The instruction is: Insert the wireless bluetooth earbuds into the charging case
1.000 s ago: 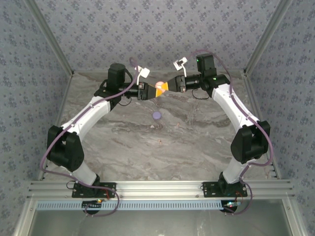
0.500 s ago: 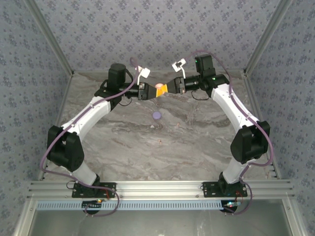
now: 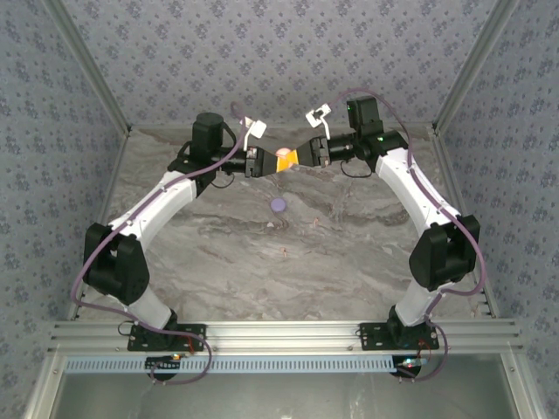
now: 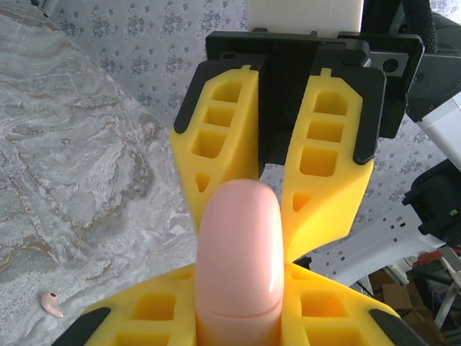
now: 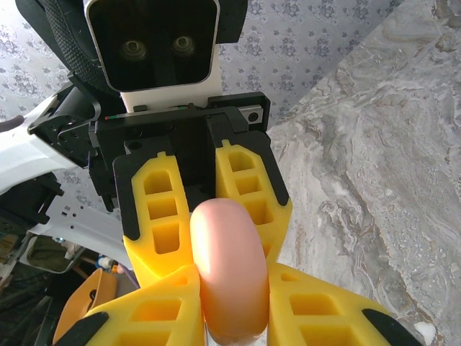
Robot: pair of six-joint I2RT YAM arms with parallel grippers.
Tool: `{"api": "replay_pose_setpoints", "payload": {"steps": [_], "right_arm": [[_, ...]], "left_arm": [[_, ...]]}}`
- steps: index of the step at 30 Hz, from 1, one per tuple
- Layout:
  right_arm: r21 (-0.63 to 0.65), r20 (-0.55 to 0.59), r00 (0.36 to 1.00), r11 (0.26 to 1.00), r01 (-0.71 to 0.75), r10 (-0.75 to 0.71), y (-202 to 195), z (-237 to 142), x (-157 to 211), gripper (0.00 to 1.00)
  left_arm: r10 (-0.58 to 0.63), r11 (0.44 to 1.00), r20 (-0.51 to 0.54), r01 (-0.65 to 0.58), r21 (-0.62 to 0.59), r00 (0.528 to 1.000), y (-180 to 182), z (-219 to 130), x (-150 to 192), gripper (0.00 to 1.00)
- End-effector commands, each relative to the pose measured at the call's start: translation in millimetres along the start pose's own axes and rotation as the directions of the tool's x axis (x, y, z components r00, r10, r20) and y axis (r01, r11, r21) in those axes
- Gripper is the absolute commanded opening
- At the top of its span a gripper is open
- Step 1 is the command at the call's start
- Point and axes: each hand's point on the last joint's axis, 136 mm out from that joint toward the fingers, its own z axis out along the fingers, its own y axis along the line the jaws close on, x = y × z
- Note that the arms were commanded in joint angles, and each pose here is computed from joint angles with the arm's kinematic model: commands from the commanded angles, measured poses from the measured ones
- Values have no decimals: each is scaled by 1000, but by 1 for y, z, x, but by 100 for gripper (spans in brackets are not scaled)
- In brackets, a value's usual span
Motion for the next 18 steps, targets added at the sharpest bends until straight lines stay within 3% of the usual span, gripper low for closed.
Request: {"api": "replay_pose_setpoints", "payload": {"steps": [1,5,8,13,18], "right_arm": [[18,-22,1000,1000,8,-8,11,1,4,28],[133,-10,1000,991,30,-29,4,-4,2,42],[229,-13,1000,973,28,-25,-4,-10,4,46],[265,-27,998,963,59,-53,1,-13,6,49],[278,-63,996,957,79,-64,3,-10,13,50]], "left_arm": [[109,994,49,-109,-11,993,-21,-4,-23,10],[168,985,48,-165,-59,985,-14,-5,-24,8],[241,966,63,-233,-113,969,-7,-6,-27,9],[487,871,43,-481,-103,872,-18,-1,-13,14],[568,821,21,-566,-74,822,-21,2,-8,12]]}}
